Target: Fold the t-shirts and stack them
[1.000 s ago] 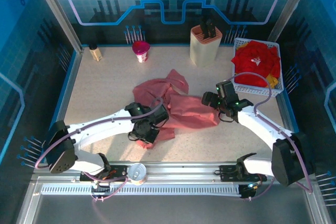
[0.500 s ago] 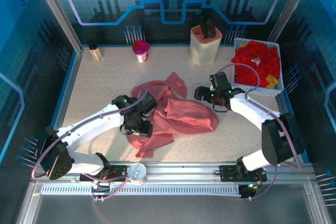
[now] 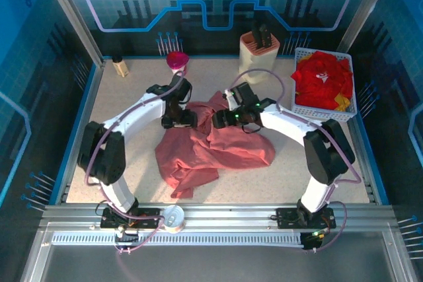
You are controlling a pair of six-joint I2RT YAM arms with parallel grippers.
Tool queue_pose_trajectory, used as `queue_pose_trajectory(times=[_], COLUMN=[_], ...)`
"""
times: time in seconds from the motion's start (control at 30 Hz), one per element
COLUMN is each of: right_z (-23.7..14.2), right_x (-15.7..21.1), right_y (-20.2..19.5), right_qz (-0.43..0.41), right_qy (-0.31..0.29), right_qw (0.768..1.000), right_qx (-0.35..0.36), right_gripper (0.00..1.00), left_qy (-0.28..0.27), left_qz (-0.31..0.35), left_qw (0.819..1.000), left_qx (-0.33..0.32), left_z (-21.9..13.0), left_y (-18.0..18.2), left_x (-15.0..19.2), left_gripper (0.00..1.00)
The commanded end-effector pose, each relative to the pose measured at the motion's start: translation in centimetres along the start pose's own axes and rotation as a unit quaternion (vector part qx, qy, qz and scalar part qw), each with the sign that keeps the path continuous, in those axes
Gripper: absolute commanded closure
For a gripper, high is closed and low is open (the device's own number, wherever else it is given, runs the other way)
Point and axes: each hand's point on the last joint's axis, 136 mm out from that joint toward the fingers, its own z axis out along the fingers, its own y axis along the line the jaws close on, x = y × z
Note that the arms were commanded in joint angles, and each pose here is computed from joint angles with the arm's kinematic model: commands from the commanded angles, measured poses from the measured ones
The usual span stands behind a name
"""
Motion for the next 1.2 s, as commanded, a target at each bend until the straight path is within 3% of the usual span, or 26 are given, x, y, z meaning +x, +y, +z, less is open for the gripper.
queue_pose_trajectory(times=[0.0, 0.23, 0.37, 0.4, 0.6, 0.73, 0.83, 0.9, 0.93, 1.17], right_z=[1.2, 2.9, 2.7, 2.5, 1.3, 0.4, -1.1, -2.4, -3.1, -8.3], right_x=[1.0, 3.0, 3.9, 4.0, 3.6, 3.3, 2.6, 2.1, 2.0, 0.7], right_y=[0.2, -0.7, -1.5, -1.7, -1.1, -1.7, -2.9, -4.3, -5.1, -11.0], right_qz=[-0.051, -0.036, -0.026, -0.022, 0.0, 0.03, 0.059, 0.089, 0.105, 0.226], right_qy=[0.03, 0.07, 0.073, 0.072, 0.056, 0.045, 0.022, 0.002, -0.007, -0.11], right_qw=[0.996, 0.991, 0.99, 0.99, 0.993, 0.994, 0.992, 0.988, 0.985, 0.955], right_qx=[0.069, 0.105, 0.12, 0.123, 0.1, 0.095, 0.106, 0.126, 0.136, 0.158], right_gripper=[0.14, 0.24, 0.48, 0.57, 0.89, 1.0, 1.0, 1.0, 1.0, 1.0], left_qy=[-0.034, -0.054, -0.063, -0.064, -0.063, -0.057, -0.055, -0.052, -0.05, -0.088], left_qz=[0.032, 0.039, 0.044, 0.045, 0.05, 0.05, 0.049, 0.039, 0.033, -0.035], left_qw=[0.999, 0.998, 0.997, 0.996, 0.996, 0.997, 0.997, 0.997, 0.997, 0.994], left_qx=[0.008, -0.007, -0.028, -0.03, -0.035, -0.025, -0.029, -0.049, -0.052, -0.053], left_z=[0.7, 3.9, 5.1, 5.4, 7.3, 8.2, 8.4, 8.1, 8.0, 3.9], left_y=[-1.1, -1.2, -1.0, -1.0, -1.1, -1.6, -1.5, -0.5, 0.0, 4.2], left_x=[-3.9, -8.8, -10.6, -10.9, -11.9, -12.1, -12.2, -12.2, -12.1, -12.1], left_gripper=[0.3, 0.32, 0.37, 0.38, 0.44, 0.52, 0.67, 0.86, 0.9, 1.0])
